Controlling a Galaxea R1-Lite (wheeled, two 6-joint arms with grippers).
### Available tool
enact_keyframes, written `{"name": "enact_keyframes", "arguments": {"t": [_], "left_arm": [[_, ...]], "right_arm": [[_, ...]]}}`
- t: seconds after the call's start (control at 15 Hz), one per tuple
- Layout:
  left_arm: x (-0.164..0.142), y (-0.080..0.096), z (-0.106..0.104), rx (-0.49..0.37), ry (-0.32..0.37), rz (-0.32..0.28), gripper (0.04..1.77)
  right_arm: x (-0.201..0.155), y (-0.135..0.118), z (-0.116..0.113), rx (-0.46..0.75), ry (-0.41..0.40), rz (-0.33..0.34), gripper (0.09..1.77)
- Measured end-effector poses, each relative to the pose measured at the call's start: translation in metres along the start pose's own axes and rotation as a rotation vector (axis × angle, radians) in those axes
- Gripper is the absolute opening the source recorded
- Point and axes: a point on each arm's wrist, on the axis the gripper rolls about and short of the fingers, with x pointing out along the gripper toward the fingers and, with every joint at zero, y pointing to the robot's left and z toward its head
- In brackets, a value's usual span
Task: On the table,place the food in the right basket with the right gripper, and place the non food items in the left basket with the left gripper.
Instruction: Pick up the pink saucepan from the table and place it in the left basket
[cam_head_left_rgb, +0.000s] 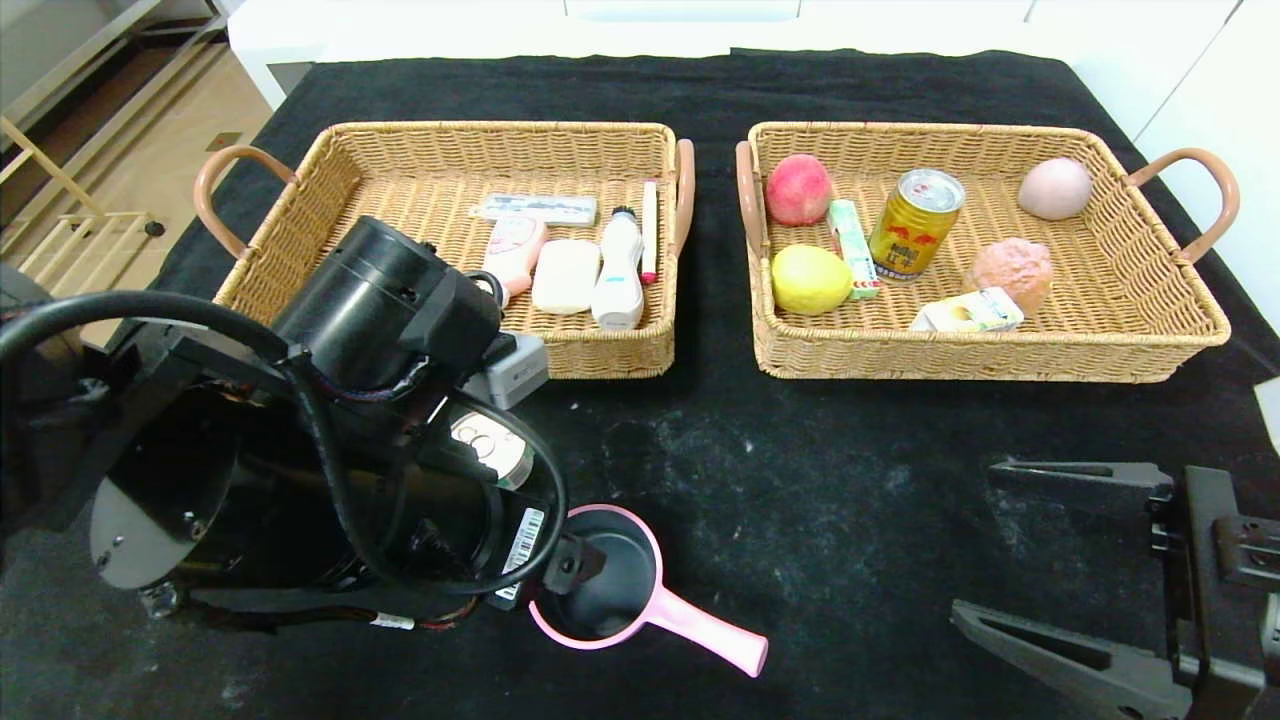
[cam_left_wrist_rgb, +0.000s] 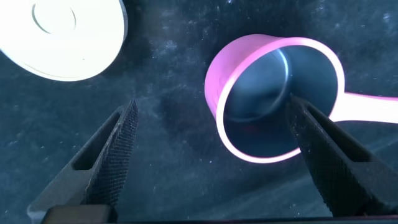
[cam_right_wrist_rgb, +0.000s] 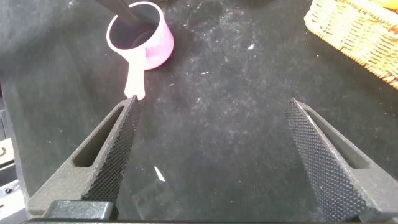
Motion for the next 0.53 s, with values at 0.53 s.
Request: {"name": "enact_keyframes", "arguments": {"t": [0.53], "left_arm": [[0.015,-0.009,-0.007,0.028,0.073,0.002,1.72]], "right_arm": [[-0.002,0.001,0.001,-0.005,-0.010,-0.002,1.71]]}}
